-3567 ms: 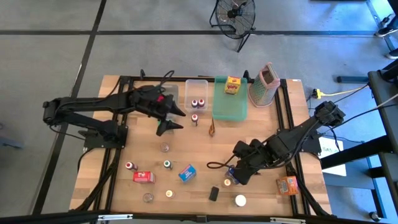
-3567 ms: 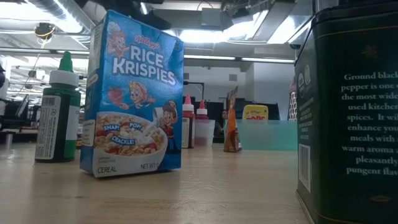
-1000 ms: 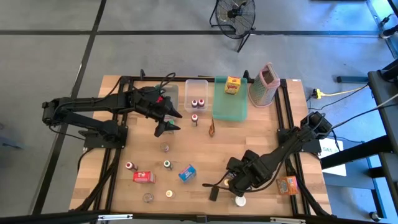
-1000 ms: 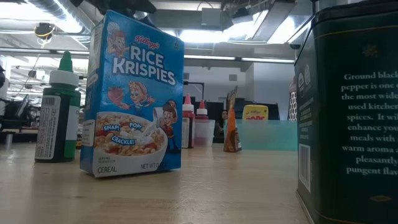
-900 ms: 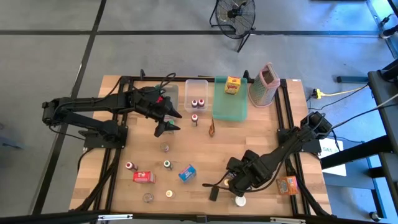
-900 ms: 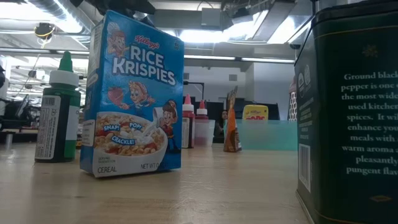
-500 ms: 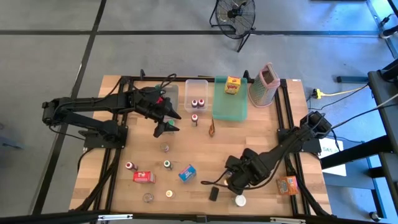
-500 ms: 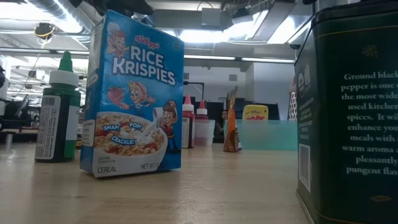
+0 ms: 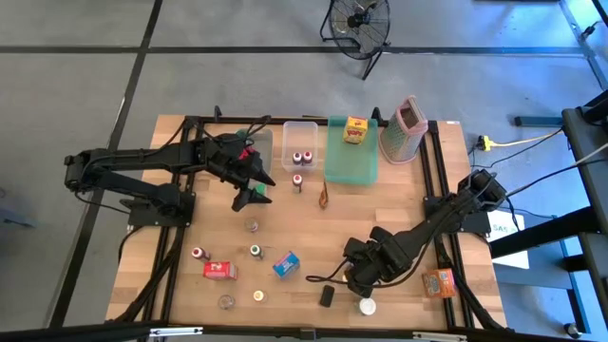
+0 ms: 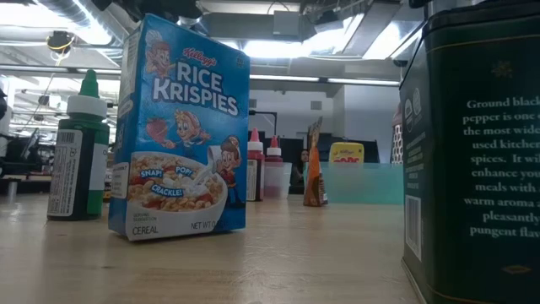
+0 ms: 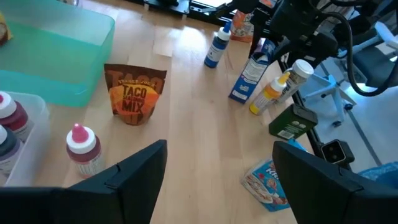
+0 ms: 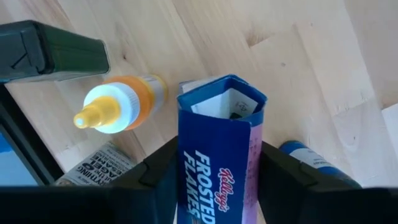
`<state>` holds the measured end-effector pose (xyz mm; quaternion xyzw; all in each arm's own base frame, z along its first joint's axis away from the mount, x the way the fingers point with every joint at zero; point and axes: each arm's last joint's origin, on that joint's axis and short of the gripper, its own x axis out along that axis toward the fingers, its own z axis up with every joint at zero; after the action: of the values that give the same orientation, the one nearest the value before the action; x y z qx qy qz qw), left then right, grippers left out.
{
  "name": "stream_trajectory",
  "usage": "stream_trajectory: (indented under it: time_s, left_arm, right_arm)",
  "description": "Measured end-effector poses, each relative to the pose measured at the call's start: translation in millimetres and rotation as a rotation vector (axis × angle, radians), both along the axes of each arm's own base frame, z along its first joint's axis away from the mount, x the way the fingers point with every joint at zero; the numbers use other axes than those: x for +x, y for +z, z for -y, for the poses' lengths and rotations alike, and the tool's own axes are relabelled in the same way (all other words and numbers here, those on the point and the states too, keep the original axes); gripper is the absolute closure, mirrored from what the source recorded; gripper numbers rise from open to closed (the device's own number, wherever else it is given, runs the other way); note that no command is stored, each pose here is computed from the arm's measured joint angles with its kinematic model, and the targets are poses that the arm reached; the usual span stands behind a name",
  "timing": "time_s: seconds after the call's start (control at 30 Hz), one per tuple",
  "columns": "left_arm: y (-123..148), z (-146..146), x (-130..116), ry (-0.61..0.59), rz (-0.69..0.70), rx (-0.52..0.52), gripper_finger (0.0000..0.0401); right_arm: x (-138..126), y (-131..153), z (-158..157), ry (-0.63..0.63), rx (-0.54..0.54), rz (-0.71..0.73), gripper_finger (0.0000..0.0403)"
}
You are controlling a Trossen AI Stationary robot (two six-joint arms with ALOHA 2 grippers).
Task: Pick & Place Kitchen Items
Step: Put the blue cereal box into the green bin
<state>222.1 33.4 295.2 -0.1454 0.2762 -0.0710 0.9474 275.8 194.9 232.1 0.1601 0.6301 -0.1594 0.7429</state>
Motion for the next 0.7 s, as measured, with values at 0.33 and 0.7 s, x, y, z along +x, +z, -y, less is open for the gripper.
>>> stream_trajectory:
  time_s: [0.33,0.7]
  left_arm:
    - [0.0,-0.1,0.0,-0.008,0.004,0.014,0.0114]
    - [0.0,0.0,0.0,-0.009,0.004,0.015,0.0115]
  right_arm:
    - [0.2,0.1,-1.0,0.003,0.025,-0.008,0.0267]
    - [0.3,0.1,-1.7,0.013,0.041,-0.014,0.0293]
